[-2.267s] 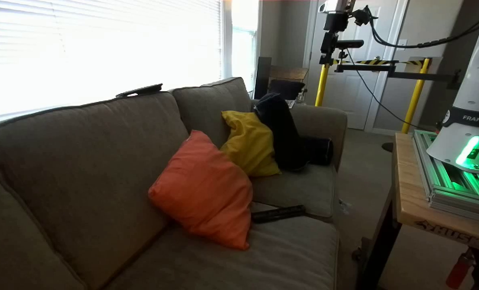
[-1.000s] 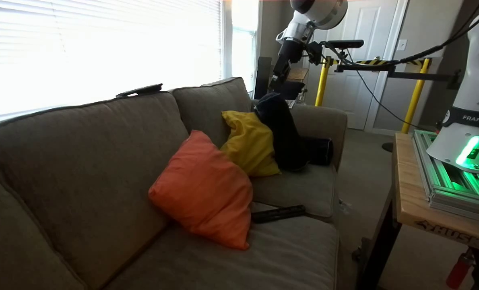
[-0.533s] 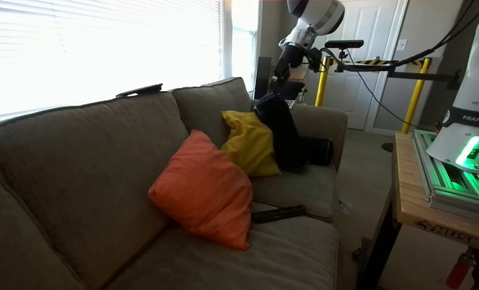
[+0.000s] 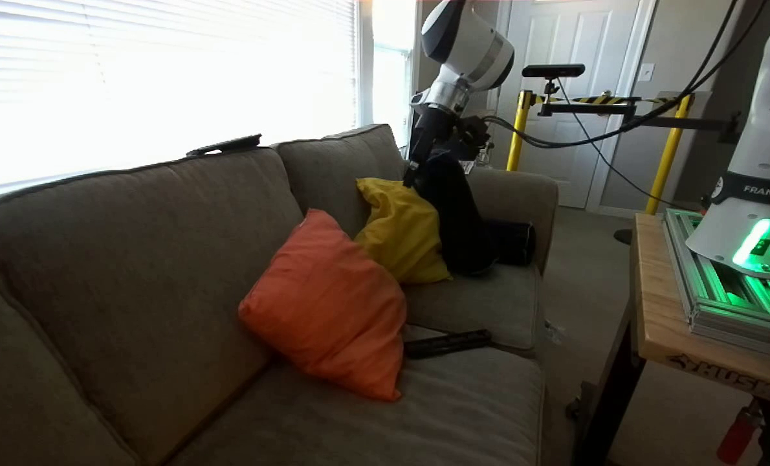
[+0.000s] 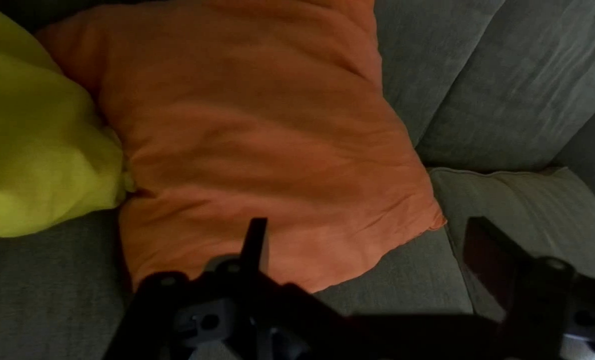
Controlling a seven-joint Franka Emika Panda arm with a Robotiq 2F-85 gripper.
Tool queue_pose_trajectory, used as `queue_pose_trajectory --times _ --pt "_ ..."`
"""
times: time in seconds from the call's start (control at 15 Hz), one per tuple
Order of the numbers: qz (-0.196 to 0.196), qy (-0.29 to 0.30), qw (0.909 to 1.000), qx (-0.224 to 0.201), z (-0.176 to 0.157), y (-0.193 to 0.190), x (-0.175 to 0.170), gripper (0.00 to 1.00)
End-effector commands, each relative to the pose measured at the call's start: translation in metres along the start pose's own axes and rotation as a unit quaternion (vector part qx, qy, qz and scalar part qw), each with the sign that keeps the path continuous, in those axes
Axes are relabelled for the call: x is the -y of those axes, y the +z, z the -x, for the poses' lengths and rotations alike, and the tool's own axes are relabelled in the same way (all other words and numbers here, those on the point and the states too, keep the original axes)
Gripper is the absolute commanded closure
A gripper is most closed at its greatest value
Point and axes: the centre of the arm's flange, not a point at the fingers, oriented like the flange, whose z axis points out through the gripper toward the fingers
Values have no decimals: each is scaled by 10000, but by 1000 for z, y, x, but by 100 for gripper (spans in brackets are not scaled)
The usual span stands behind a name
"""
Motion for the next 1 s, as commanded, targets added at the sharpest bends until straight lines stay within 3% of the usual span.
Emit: queue_pose_trajectory --times 0.0,0.33,0.4,0.67,0.93 --pt "204 -316 9991 -212 -25 54 -7 0" --pt "872 -182 9900 -1094 -46 92 -27 0" --pt "760 -188 9947 -665 -36 66 -10 0" --pt "848 -106 9925 -877 -46 80 -23 0" --pt "2027 228 9736 -1026 -48 99 -54 0"
